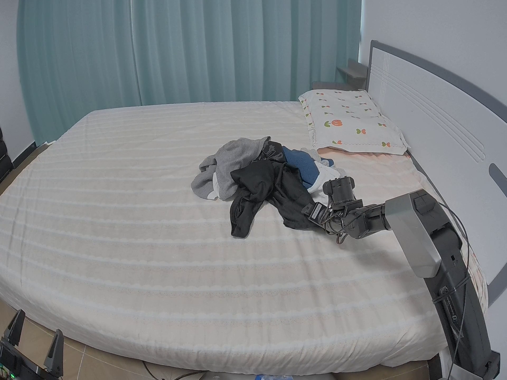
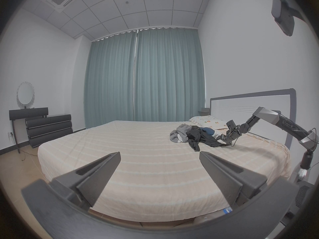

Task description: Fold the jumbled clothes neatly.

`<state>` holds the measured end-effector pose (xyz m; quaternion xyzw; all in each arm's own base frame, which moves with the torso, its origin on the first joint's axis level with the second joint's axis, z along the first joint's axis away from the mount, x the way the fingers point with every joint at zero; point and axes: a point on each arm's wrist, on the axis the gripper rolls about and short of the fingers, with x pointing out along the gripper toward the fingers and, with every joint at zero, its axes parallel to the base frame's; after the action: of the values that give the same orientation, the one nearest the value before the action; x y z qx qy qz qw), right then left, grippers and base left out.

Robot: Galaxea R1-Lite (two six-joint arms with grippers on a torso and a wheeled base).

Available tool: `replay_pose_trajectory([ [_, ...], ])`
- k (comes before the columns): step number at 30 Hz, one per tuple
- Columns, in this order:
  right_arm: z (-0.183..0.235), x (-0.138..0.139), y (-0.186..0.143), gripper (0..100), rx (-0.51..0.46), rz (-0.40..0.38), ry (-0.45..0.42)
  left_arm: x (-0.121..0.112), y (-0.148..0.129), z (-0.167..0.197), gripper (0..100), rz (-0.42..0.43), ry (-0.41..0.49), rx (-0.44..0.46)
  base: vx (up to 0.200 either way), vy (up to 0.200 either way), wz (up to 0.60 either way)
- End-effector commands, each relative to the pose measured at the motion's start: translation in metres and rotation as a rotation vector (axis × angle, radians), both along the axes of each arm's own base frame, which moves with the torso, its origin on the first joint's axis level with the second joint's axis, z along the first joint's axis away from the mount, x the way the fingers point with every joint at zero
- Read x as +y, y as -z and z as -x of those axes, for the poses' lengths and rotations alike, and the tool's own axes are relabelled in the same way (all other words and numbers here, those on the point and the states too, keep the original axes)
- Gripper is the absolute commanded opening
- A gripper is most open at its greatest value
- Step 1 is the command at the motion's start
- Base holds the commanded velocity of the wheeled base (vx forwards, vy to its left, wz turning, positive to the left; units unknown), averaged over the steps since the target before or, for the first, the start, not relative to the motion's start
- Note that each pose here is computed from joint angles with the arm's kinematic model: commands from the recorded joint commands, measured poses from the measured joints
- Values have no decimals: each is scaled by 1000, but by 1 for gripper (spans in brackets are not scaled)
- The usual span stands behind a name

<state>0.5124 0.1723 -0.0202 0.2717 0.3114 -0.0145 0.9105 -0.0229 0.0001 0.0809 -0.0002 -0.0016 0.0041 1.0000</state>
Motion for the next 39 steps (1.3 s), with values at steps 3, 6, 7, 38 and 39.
replay_pose_trajectory([
  [3, 3, 10, 7, 0, 10, 2, -21, 0, 5, 0, 100, 1, -1, 3, 0, 0, 0],
  [6, 3, 11, 6, 0, 4, -1, -19, 0, 4, 0, 100, 4, -1, 2, 0, 0, 0],
  [7, 2, 11, 1, 0, -7, -9, -16, 0, 5, 0, 100, 4, -1, 2, 0, 0, 0],
  [38, 249, -37, -261, 0, -416, -493, -304, 0, -127, -1, 100, 183, 35, -237, 0, 0, 0],
  [39, 253, -39, -271, 0, -454, -507, -311, 0, -132, -5, 100, 172, 38, -228, 0, 0, 0],
])
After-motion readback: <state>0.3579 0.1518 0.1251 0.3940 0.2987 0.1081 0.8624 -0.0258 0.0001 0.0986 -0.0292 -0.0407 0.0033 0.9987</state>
